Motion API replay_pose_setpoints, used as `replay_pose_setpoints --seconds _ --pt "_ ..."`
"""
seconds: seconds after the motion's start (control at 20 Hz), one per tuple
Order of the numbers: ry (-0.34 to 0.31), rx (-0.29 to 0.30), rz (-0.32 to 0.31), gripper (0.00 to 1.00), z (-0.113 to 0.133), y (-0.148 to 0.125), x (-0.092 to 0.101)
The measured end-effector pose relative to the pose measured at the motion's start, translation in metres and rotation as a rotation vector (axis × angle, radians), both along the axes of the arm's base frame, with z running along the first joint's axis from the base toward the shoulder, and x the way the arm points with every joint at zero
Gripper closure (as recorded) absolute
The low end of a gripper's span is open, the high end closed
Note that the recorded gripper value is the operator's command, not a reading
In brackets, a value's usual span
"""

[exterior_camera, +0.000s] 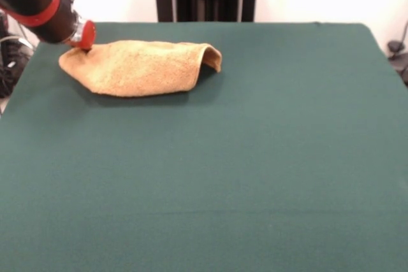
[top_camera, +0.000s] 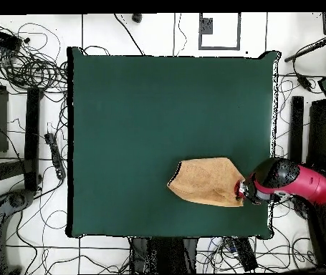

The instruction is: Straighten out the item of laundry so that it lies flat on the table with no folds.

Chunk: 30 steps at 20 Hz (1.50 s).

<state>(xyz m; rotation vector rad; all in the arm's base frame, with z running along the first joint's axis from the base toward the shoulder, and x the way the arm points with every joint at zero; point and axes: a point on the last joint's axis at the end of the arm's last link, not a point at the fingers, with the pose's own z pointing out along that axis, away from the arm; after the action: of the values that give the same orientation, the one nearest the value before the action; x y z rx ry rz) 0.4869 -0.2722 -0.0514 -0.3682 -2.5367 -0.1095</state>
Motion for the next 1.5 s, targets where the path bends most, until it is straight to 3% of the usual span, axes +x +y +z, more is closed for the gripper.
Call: replay_pose_setpoints --seconds 0.45,0.75,1.35,1.45,1.5 --pt "-0.166 0.020 -0.033 1.00 0.011 -0.009 -0.022" --pt "-0.245 0.011 -0.016 1.00 0.016 -0.008 -0.033" --pt "-0.518 -0.079 0.158 1.00 0.032 0.011 -0.073" --pt "-0.531 -0.080 0.162 1.00 0.034 0.012 -0.079" --pt "-0.547 -0.082 0.161 1.00 0.040 0.013 -0.091"
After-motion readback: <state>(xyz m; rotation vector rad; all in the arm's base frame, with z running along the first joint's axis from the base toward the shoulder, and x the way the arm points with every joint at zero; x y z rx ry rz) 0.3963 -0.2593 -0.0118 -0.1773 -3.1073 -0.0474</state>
